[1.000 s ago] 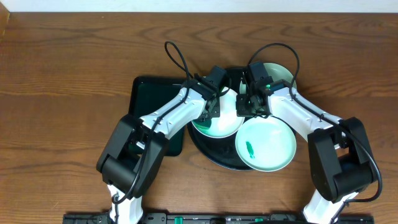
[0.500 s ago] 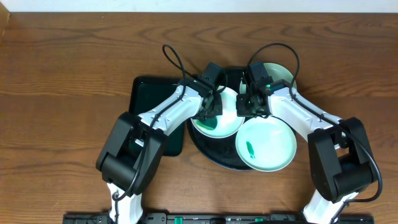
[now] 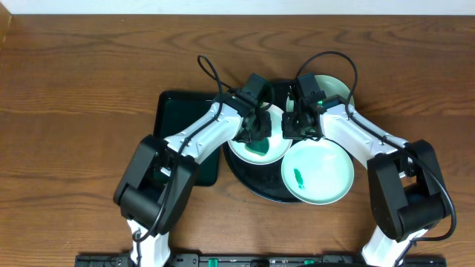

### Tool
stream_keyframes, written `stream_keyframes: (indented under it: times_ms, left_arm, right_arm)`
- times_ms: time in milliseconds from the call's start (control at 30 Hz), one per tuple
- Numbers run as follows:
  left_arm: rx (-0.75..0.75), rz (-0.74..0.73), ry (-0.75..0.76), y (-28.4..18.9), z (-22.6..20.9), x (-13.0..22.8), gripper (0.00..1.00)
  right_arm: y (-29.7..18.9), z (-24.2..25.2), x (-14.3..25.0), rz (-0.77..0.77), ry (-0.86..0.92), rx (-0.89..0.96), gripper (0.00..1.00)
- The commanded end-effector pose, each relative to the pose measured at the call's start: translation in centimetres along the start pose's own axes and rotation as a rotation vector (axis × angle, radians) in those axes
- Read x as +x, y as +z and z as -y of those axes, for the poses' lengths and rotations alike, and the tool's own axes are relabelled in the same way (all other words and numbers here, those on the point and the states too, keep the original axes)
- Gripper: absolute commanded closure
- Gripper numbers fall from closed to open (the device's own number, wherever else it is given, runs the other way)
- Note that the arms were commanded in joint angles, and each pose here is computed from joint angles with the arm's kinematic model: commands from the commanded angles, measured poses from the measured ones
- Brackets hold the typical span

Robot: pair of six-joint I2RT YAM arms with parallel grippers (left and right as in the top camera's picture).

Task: Clean dirty plates on tray and stack at the side
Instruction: 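Keep wiping the upper plate surface with the sponge in left gripper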

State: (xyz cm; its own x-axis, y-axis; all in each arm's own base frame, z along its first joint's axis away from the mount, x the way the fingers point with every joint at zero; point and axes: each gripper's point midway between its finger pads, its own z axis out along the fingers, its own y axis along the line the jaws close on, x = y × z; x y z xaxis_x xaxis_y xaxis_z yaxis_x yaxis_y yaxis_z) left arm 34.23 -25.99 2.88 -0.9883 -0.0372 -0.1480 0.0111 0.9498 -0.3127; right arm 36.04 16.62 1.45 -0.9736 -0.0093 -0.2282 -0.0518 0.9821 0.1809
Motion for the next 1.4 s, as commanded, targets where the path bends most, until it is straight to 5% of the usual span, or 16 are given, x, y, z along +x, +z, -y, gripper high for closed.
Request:
stream_keyframes:
  times_ms: [0, 300, 600, 900, 1367]
  left_arm:
    - [-0.087, 0.127, 0.026, -2.0, -0.6, -2.1, 0.93]
    - [-0.303, 0.189, 0.028, -2.8, -4.6, -2.8, 0.93]
    - [-0.311, 0.121, -0.006, -1.0, -5.4, -1.2, 0.93]
    - [-0.106, -0.096, -0.028, 2.7, -2.1, 2.6, 0.93]
    - [0.163, -0.154, 0.025, 2.7, 4.1, 3.8, 0.93]
  right_arm:
    - [0.4, -1.2, 0.8, -0.024, -0.020, -0.035, 0.99]
    - [0.4, -1.2, 0.8, -0.024, -0.020, -0.035, 0.99]
    - [0.4, -1.2, 0.8, -0.025, -0.020, -0.035, 0.99]
    - [0.4, -1.2, 0.8, -0.025, -0.020, -0.035, 0.99]
    - [0.4, -1.2, 0.8, -0.025, -0.020, -0.035, 0.99]
